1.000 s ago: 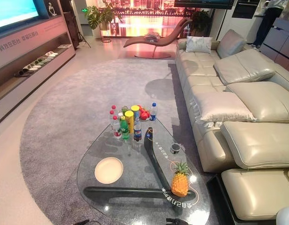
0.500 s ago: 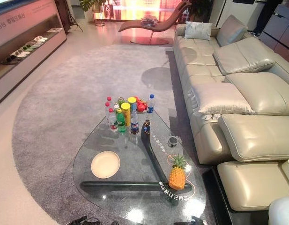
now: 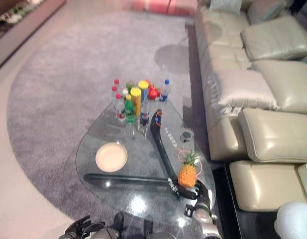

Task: Pick up the fruit to the plate

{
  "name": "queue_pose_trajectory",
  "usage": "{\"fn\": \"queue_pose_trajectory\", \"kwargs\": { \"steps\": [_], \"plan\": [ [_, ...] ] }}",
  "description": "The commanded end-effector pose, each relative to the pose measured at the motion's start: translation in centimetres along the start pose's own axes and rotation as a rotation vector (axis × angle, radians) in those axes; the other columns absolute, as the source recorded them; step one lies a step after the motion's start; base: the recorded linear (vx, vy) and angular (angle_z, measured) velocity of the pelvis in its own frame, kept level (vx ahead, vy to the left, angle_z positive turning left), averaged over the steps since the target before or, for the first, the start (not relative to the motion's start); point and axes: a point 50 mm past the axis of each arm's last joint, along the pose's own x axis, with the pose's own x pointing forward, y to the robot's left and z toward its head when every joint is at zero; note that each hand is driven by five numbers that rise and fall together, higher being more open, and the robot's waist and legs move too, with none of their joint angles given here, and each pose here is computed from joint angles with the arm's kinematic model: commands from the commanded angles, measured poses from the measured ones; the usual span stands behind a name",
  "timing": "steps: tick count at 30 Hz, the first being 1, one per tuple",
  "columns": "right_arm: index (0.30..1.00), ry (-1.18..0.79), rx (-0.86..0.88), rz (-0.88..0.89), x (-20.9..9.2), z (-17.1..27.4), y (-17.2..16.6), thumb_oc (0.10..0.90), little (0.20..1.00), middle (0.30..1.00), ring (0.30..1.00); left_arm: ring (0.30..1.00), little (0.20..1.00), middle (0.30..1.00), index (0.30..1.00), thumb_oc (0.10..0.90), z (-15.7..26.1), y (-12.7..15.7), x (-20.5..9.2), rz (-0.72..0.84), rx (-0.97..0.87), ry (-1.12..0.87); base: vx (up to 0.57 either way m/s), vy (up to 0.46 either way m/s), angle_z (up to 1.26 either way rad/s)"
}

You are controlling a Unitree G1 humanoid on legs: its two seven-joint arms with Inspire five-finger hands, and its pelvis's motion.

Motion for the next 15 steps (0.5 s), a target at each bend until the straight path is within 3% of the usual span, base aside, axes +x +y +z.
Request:
{"fn": "queue_pose_trajectory", "kwargs": {
  "steps": [1, 15],
  "plan": [
    [0.9, -0.254, 0.073, -0.079, 0.6, 6.1, -1.1, 0.8, 0.9, 0.9, 0.9, 0.9, 0.9, 0.9, 0.9, 0.8, -0.4, 0.8, -0.1, 0.034, 0.043, 0.014, -0.07, -0.001, 0.01],
    [0.9, -0.433, 0.209, -0.389, 0.8, 13.9, -1.1, 0.8, 0.9, 0.9, 0.9, 0.9, 0.9, 0.9, 0.9, 0.8, 2.2, -1.3, 0.4, -0.038, 0.002, -0.061, -0.04, 0.028, 0.01]
  ]
}}
